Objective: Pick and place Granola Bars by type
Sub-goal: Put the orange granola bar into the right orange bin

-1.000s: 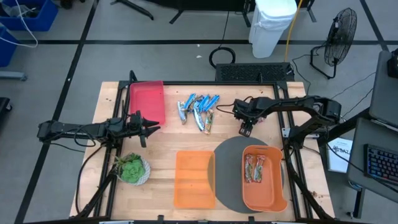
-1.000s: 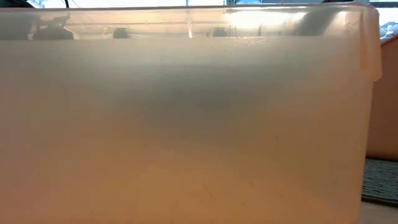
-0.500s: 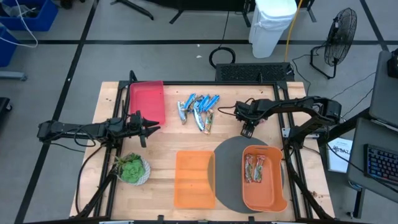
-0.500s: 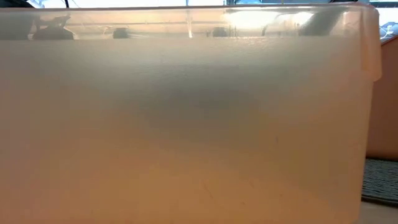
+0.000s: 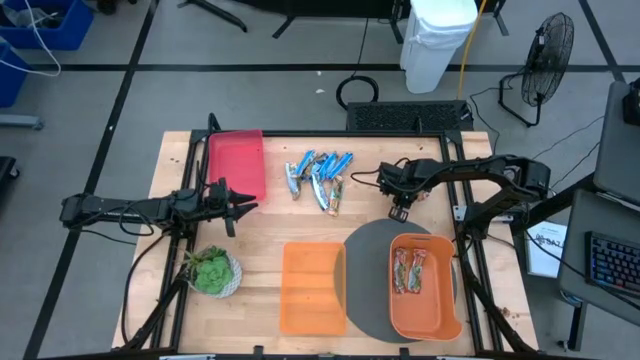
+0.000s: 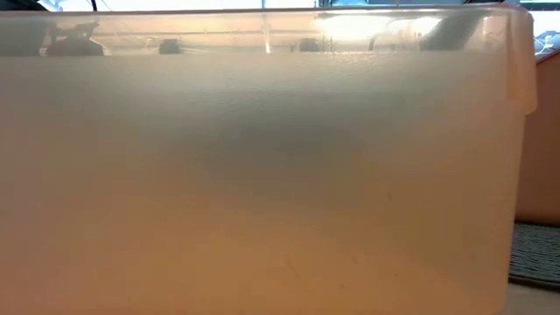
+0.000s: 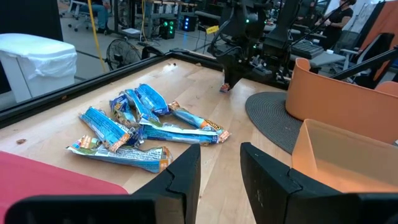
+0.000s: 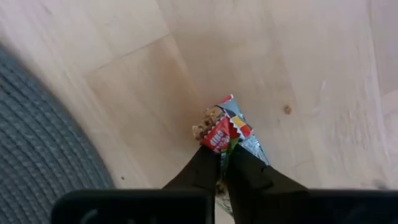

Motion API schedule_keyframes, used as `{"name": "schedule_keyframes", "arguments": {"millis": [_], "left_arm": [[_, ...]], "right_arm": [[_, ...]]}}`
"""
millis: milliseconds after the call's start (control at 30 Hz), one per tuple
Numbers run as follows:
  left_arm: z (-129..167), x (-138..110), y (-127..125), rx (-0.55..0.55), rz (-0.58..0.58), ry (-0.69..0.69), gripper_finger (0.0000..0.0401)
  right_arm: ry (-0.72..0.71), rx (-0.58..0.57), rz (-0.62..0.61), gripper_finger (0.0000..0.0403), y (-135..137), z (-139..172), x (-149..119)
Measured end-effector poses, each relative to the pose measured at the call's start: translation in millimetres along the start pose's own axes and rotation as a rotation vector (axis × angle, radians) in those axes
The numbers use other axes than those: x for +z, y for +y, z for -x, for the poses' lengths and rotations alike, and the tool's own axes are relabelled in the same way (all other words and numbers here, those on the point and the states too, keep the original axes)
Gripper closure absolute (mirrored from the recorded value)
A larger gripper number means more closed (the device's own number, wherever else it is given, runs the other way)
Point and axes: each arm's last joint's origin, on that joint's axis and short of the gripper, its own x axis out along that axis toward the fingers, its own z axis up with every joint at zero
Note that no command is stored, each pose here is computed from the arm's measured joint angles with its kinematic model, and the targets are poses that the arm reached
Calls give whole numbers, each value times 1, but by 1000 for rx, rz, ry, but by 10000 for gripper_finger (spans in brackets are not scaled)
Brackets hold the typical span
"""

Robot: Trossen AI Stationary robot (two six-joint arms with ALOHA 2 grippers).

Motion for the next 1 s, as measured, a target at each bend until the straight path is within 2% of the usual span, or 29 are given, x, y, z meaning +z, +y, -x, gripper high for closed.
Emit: {"name": "schedule_keyframes", "arguments": {"millis": [367, 733, 1000], "left_arm": [[0, 0, 0, 0, 0, 0, 283], [0, 0, 0, 0, 0, 0, 283], [0, 0, 0, 0, 0, 0, 283]], "right_arm": [[-130, 7, -22, 396, -1, 26, -5], [-374, 28, -29, 395, 3, 67, -14], [-485, 43, -39, 395, 5, 88, -24]]}}
